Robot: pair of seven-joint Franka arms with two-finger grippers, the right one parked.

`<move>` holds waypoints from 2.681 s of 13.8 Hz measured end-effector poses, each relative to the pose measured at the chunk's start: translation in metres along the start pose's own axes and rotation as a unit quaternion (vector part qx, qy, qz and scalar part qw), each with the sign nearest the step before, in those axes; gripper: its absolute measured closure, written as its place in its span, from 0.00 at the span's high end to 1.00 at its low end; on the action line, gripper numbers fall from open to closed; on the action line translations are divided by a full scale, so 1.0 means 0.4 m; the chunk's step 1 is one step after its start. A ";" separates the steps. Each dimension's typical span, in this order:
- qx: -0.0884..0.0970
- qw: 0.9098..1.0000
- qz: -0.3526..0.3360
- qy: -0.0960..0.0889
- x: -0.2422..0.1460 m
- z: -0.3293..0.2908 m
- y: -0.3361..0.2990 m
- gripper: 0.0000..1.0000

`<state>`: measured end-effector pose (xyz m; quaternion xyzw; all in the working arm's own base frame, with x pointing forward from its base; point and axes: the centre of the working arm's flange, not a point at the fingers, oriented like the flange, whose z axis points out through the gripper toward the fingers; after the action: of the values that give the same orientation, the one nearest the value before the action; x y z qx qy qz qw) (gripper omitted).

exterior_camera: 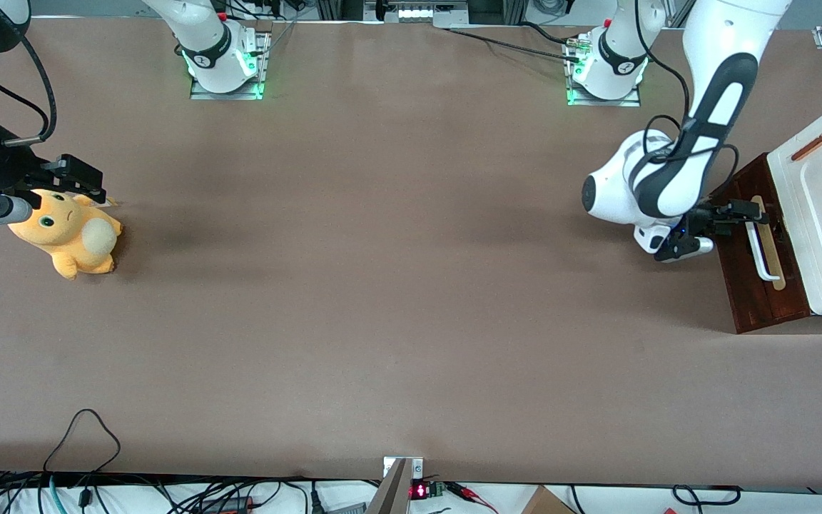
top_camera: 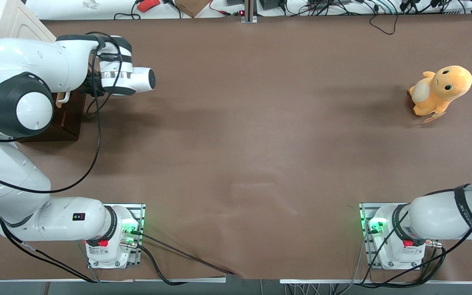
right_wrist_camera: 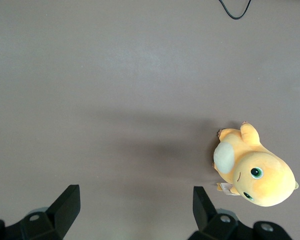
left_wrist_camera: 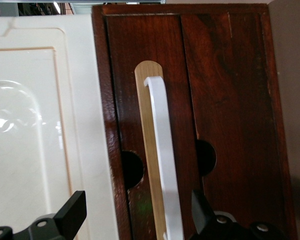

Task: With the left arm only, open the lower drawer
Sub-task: 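Lower the open left gripper around the white drawer handle and close it, then pull the handle with the left gripper, sliding the drawer outward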

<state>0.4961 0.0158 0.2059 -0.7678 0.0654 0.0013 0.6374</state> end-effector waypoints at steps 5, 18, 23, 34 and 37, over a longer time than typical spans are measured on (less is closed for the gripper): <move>0.011 1.000 -0.014 0.005 -0.003 0.076 0.036 0.93; 0.015 0.999 -0.034 0.021 -0.005 0.067 0.086 0.45; 0.016 0.999 -0.036 0.021 -0.004 0.064 0.087 0.34; 0.022 0.999 -0.038 0.023 -0.002 0.057 0.083 0.25; 0.025 0.998 -0.044 0.023 -0.001 0.056 0.081 0.18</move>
<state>0.4942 0.0319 0.1701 -0.7533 0.0461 -0.0461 0.6545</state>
